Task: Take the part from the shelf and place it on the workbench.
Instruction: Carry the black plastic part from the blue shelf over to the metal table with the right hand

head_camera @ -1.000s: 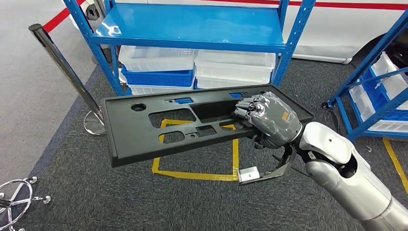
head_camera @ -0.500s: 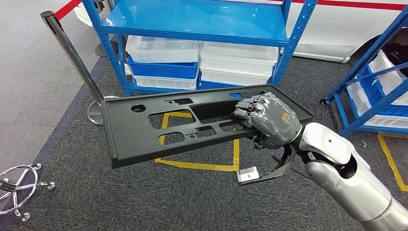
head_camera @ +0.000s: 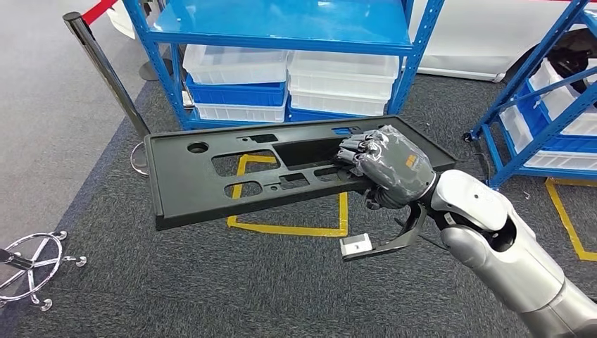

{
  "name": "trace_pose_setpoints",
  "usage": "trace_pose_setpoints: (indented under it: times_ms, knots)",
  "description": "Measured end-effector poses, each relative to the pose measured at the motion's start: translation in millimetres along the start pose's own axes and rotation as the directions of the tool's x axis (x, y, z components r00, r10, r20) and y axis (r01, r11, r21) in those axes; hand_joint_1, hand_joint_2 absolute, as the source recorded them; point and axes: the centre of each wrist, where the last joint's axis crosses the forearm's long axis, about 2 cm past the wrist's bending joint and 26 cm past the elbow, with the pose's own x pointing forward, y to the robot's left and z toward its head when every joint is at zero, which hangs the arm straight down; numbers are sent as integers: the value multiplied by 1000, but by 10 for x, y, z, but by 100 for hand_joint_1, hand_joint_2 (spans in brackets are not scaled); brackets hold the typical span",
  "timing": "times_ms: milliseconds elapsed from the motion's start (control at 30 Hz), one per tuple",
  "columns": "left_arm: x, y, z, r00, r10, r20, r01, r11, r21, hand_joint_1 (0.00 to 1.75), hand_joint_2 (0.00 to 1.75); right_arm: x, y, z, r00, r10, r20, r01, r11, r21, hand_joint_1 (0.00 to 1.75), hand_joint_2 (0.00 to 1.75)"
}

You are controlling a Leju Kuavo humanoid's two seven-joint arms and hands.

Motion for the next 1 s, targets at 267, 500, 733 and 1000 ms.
trace_pose_setpoints:
  times_ms: [267,500,733,1000]
  knots:
    - [14,111,-15,1000,7,-6,-7,1000,16,0,175,53,43,-227,997,-75,-6,75,997,-16,175,175]
    - [-15,183,-6,1000,10,-12,-10,1000,22,0,175,43,24,-330,992,-124,-8,123,992,-35,175,175]
    - [-29,178,0,1000,-7,-9,7,1000,24,0,175,46,126,-195,990,-139,-27,138,990,-19,175,175]
    - [-32,140,4,1000,-6,-10,7,1000,27,0,175,40,129,-93,991,-130,-29,129,992,-10,175,175]
